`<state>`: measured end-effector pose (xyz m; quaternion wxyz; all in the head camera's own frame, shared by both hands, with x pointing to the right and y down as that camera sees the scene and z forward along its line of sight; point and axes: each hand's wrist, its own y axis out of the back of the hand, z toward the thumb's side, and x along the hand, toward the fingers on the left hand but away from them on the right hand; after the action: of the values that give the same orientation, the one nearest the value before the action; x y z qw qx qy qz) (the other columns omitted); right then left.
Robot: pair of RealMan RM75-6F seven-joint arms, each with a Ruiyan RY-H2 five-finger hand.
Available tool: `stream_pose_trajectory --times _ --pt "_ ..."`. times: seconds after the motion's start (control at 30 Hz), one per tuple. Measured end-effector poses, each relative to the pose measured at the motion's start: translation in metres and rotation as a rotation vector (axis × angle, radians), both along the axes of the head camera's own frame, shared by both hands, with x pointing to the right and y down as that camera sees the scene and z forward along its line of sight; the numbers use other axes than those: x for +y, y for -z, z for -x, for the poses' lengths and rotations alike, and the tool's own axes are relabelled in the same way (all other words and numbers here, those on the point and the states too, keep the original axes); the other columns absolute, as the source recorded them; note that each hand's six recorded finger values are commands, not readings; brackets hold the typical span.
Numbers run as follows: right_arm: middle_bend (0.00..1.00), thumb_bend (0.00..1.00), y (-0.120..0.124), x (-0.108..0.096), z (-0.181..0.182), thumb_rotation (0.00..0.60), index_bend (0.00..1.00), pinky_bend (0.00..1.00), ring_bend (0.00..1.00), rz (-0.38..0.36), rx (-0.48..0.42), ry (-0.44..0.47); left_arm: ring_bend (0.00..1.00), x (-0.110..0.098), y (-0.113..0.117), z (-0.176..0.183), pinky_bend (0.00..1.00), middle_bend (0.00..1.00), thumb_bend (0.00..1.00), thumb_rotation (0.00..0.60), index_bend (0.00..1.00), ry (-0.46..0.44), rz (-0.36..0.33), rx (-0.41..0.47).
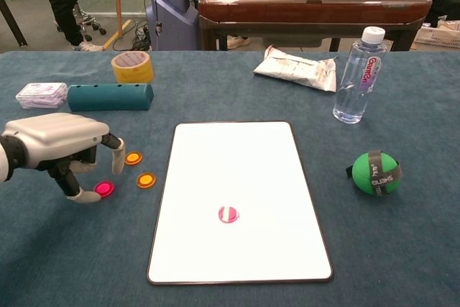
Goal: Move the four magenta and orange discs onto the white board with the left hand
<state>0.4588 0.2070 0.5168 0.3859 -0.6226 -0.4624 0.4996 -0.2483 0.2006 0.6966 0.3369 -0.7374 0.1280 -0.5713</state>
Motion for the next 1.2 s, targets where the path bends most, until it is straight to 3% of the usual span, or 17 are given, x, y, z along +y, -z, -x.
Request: stream_pose_trajectory --times 1.2 --pt "0.36 0.07 -0.002 -0.001 0.001 0.6 0.22 0.48 0.4 0.01 0.0 0.002 1.0 -0.002 -0.016 0.004 1.0 1.0 0.25 0.6 0.61 0.014 0.017 -0.046"
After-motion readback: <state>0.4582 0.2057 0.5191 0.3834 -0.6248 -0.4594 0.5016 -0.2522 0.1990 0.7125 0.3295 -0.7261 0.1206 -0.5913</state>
